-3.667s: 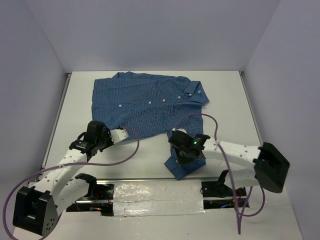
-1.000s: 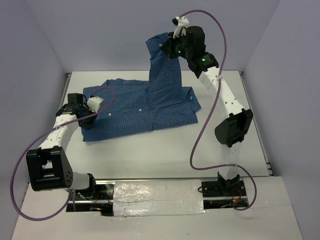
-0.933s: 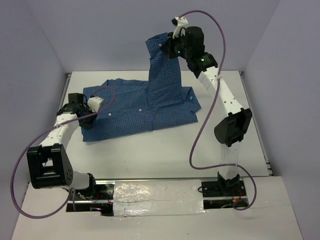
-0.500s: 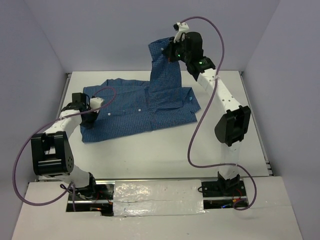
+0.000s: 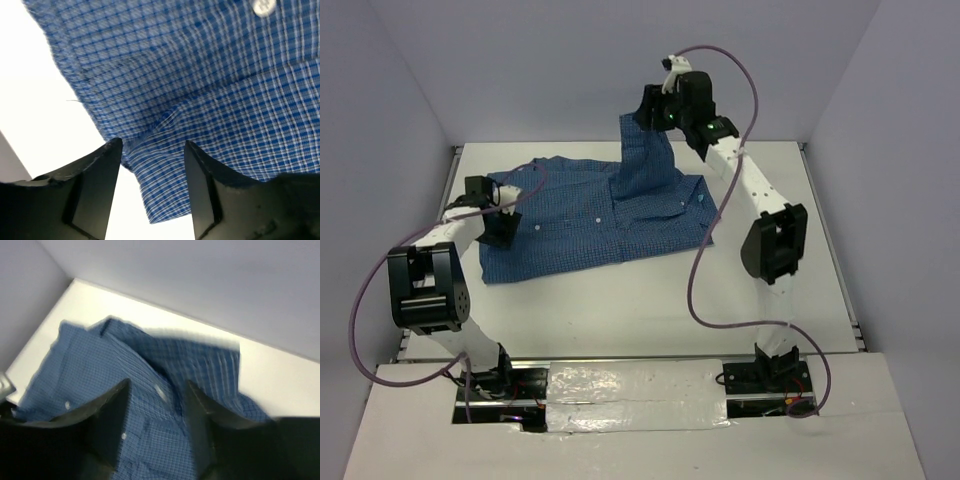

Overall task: Fold and stack the long sleeve shirts
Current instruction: Fold the shirt

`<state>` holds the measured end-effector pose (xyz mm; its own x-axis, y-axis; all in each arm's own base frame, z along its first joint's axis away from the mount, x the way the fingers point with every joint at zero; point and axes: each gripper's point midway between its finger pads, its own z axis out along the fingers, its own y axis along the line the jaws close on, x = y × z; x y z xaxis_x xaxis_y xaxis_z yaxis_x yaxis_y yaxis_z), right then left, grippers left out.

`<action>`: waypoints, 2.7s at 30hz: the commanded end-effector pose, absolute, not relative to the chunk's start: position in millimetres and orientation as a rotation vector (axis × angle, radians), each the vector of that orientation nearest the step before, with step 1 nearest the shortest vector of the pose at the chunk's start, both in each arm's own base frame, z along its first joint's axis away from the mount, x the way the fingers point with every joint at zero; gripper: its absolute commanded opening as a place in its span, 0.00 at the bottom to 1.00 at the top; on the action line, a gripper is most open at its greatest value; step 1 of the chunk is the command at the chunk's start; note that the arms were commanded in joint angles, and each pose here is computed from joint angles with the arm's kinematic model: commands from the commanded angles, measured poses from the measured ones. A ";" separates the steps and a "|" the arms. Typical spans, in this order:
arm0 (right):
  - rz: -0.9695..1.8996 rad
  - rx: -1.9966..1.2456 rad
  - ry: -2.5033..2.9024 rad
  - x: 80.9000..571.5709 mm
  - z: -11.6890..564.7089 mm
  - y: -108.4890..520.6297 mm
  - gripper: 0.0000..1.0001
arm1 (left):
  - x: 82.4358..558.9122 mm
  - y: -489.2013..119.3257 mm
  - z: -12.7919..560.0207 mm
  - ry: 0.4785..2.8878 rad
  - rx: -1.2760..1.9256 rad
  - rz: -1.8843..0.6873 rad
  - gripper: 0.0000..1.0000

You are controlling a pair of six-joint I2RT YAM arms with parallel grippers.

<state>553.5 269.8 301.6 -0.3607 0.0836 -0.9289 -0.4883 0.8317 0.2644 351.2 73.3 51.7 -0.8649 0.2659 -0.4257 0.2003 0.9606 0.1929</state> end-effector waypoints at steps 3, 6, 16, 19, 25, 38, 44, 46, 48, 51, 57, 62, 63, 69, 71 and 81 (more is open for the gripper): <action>0.564 -0.188 2.020 579.0 273.4 266.9 0.95 | 361.0 92.0 77.7 2.648 0.181 0.167 0.66; 0.543 -0.116 2.047 576.4 282.4 246.9 1.00 | 358.8 98.5 93.1 2.644 0.111 0.106 0.67; 0.463 0.167 2.494 406.0 148.6 116.8 0.97 | 286.3 80.0 60.1 2.865 0.107 -0.119 0.84; 0.505 0.250 2.538 380.7 112.0 104.1 0.91 | 282.8 79.0 43.5 2.904 0.079 -0.136 0.84; 0.589 0.298 2.636 379.6 63.6 109.7 0.84 | 295.1 82.1 22.1 2.932 0.049 -0.153 0.82; 0.692 0.366 2.664 385.8 32.3 123.1 0.01 | 297.0 63.1 10.0 2.907 0.100 -0.305 0.00; 0.549 0.371 2.591 341.2 63.0 99.0 0.00 | 282.3 73.5 29.3 2.916 0.210 -0.218 0.00; 0.526 0.409 2.638 308.6 52.3 94.4 0.00 | 270.9 82.6 34.1 2.947 0.273 -0.139 0.00; 0.519 0.448 2.654 275.7 47.1 92.4 0.00 | 256.1 88.5 42.1 2.975 0.329 -0.075 0.00; 0.516 0.494 2.674 235.2 39.4 96.6 0.00 | 234.0 83.2 44.8 3.015 0.397 -0.099 0.00; 0.591 0.610 2.663 186.5 40.4 108.2 0.73 | 216.1 78.6 49.4 3.045 0.425 -0.115 0.53; 0.489 0.524 2.364 226.2 125.3 85.9 1.00 | 258.6 85.3 99.2 2.919 0.359 -0.065 0.58; 0.478 0.485 2.327 233.5 138.9 84.6 1.00 | 282.3 86.7 124.8 2.835 0.356 -0.042 0.59; 0.513 0.218 2.311 287.2 179.5 105.7 0.33 | 362.3 -23.1 215.8 2.524 0.648 -0.136 0.56; 0.623 0.123 2.301 313.3 186.1 125.6 0.38 | 373.2 -74.1 215.9 2.486 0.783 -0.206 0.56; 0.727 0.100 2.429 399.4 135.7 133.7 0.56 | 393.5 -310.2 176.3 2.208 1.070 -0.657 0.62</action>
<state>372.3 130.5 116.2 -0.8525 0.2506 -0.4587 -0.0061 0.8728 0.4881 381.1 -271.2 174.2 -0.5145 0.6060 -0.6067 0.8155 0.5646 -0.1276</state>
